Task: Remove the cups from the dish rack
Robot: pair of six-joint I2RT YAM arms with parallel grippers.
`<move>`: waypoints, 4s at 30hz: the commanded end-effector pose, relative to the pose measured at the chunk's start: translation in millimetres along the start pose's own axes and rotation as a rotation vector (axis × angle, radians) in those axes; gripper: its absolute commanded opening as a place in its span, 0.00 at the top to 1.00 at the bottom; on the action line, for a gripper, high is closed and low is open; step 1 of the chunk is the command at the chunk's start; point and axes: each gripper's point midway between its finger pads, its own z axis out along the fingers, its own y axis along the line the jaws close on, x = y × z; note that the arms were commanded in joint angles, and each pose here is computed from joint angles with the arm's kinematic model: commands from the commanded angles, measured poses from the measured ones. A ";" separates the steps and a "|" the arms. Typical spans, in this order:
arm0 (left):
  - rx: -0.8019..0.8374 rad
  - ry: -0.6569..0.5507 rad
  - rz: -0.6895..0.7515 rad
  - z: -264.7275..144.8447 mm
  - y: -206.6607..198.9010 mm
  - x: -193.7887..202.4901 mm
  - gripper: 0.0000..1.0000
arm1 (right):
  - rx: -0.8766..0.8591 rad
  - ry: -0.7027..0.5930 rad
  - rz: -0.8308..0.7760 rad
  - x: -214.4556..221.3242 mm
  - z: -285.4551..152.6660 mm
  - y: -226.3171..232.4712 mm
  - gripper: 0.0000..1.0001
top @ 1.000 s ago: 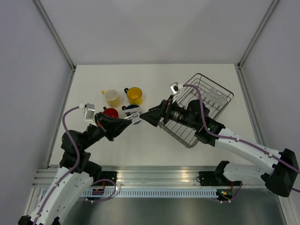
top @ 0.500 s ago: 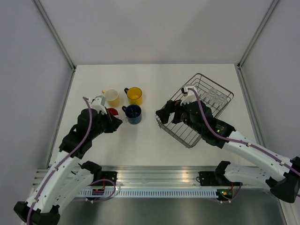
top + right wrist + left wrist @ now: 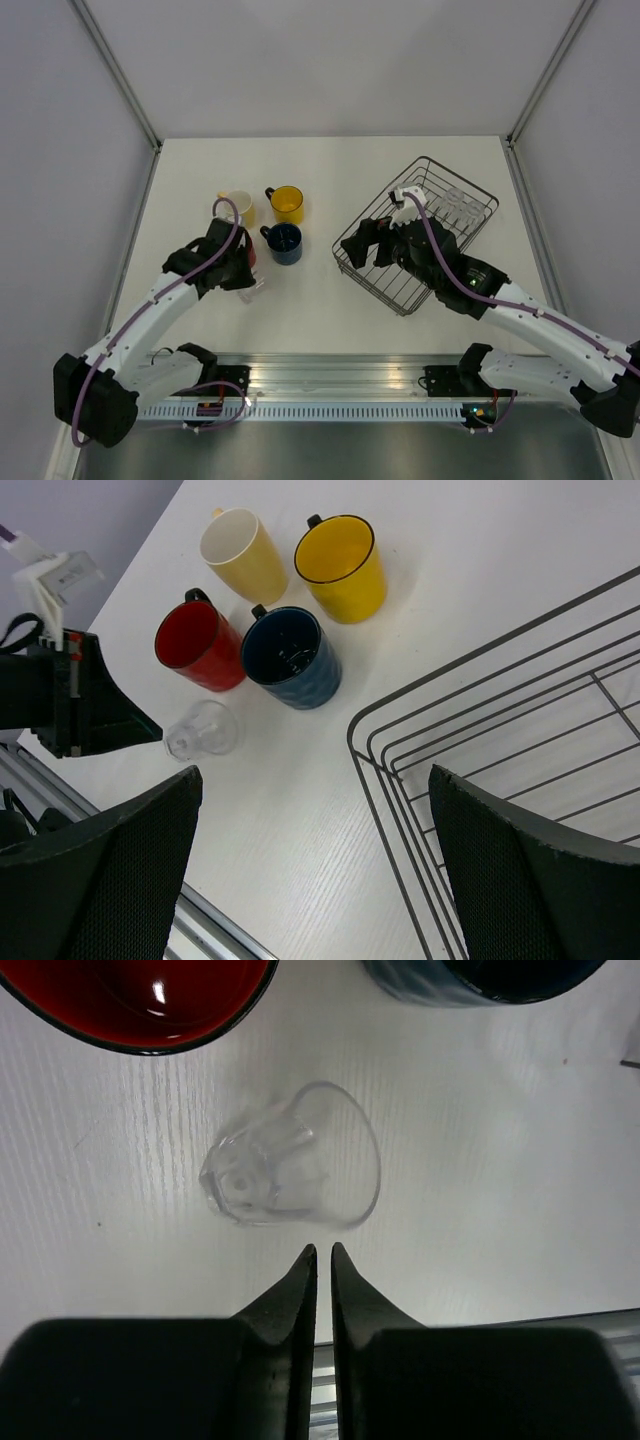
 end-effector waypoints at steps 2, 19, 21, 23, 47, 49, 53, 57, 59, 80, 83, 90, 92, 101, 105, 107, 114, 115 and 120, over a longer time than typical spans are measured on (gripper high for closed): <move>-0.045 0.082 0.054 7.9 -0.3 9.9 0.89 | -0.010 -0.081 -0.030 -26.0 -15.4 2.1 0.02; 0.014 0.014 0.077 -17.7 -12.9 -2.0 0.94 | -0.026 -0.110 -0.074 -34.0 -22.0 2.7 0.02; 0.047 -0.015 0.081 -25.0 -17.9 -6.5 0.83 | 0.009 -0.109 -0.085 -32.9 -17.4 -3.1 0.02; 0.092 -0.057 0.092 -34.9 -24.0 -12.6 0.67 | 0.086 -0.091 -0.084 -30.5 -10.2 -14.2 0.02; 0.245 -0.749 0.178 -147.2 -12.3 -72.5 0.00 | 0.865 0.061 0.114 -56.0 49.6 -250.8 0.02; 0.226 -0.764 0.156 -147.4 -7.0 -72.9 0.00 | 0.903 0.040 0.144 -62.7 51.0 -269.3 0.02; 0.166 -0.801 0.126 -150.0 7.5 -74.8 0.00 | 0.947 0.013 0.187 -72.0 55.4 -295.9 0.02; 0.134 -0.833 0.108 -154.4 17.4 -74.1 0.00 | 1.001 0.009 0.225 -75.2 55.4 -324.6 0.02; 0.144 -0.837 0.110 -155.7 16.7 -72.9 0.00 | 1.006 0.023 0.246 -72.2 61.1 -334.9 0.02; 0.216 -0.794 0.163 -149.0 0.6 -67.9 0.00 | 1.055 0.161 0.274 -25.5 78.2 -389.8 0.21; 0.217 -0.795 0.165 -149.4 0.5 -67.7 0.00 | 1.057 0.180 0.277 -17.0 80.1 -392.0 0.23; 0.225 -0.788 0.170 -147.9 -1.4 -67.0 0.00 | 1.054 0.207 0.282 -1.1 83.8 -396.0 0.25; 0.225 -0.786 0.171 -147.5 -1.7 -66.9 0.00 | 1.050 0.224 0.284 5.5 85.8 -397.0 0.25; 0.229 -0.791 0.172 -148.8 -1.8 -67.0 0.00 | 1.042 0.239 0.293 15.8 85.2 -395.7 0.23; 0.236 -0.792 0.176 -149.3 -2.7 -66.0 0.00 | 1.026 0.232 0.292 11.4 84.7 -392.3 0.42; 0.238 -0.792 0.177 -149.5 -3.1 -66.2 0.00 | 1.015 0.216 0.289 5.0 83.4 -389.2 0.57; 0.237 -0.788 0.181 -148.3 -3.6 -66.5 0.00 | 0.979 0.144 0.277 -26.0 71.8 -372.4 0.85; 0.234 -0.789 0.178 -148.1 -3.4 -67.0 0.00 | 0.967 0.137 0.280 -29.6 70.5 -368.7 0.85; 0.234 -0.792 0.173 -148.9 -2.9 -67.2 0.00 | 0.916 0.041 0.254 -71.4 54.3 -338.2 0.87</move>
